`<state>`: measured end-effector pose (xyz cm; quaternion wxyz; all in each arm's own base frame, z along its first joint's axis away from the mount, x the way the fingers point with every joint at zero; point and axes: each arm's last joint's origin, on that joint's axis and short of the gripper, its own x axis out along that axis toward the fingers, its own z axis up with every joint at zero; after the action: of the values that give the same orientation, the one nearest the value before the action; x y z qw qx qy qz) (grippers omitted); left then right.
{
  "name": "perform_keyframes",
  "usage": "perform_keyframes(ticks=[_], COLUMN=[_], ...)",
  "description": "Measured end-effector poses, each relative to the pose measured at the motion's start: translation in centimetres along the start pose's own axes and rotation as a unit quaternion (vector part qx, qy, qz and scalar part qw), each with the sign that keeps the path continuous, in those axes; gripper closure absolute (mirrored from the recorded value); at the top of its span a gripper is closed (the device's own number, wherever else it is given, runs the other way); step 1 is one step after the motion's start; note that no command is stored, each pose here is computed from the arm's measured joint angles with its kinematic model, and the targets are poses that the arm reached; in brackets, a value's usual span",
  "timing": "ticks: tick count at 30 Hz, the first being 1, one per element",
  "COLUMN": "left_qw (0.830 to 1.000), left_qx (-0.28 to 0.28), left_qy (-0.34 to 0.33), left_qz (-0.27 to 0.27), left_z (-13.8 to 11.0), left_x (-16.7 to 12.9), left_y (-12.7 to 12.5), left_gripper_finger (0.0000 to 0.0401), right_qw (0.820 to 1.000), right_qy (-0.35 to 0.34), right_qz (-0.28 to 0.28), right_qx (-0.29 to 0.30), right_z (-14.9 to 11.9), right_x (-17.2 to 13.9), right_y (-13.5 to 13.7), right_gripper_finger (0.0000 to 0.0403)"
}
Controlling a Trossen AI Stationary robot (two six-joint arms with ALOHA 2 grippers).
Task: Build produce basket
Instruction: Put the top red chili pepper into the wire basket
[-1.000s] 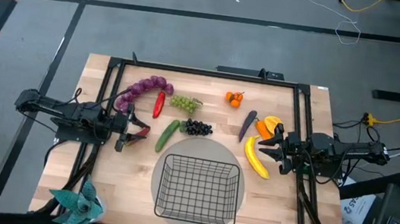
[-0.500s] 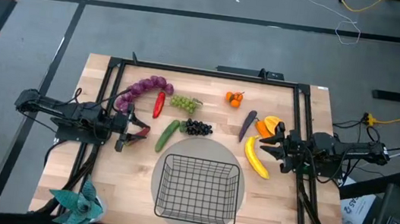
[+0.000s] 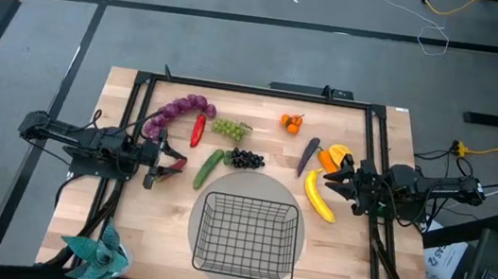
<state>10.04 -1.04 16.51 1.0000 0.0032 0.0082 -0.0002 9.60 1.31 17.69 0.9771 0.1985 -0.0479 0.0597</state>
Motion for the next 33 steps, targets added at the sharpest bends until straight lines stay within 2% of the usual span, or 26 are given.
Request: perform_keyframes(ticks=[15, 29, 33], left_qw=[1.0, 1.0, 1.0], left_qx=[0.0, 0.0, 0.0], left_qy=[0.0, 0.0, 0.0], left_qz=[0.0, 0.0, 0.0], left_z=[0.0, 0.0, 0.0], left_x=[0.0, 0.0, 0.0], left_y=[0.0, 0.0, 0.0], left_gripper_finger=[0.0213, 0.0213, 0.0213], right_qw=[0.999, 0.994, 0.993], right_qy=[0.048, 0.063, 0.066], right_qz=[-0.008, 0.089, 0.1], right_qx=[0.013, 0.01, 0.007], right_z=[-0.9, -1.2, -1.3], right_x=[0.5, 0.3, 0.2], right_y=[-0.1, 1.9, 2.3], right_gripper_finger=[0.0283, 0.0283, 0.0283])
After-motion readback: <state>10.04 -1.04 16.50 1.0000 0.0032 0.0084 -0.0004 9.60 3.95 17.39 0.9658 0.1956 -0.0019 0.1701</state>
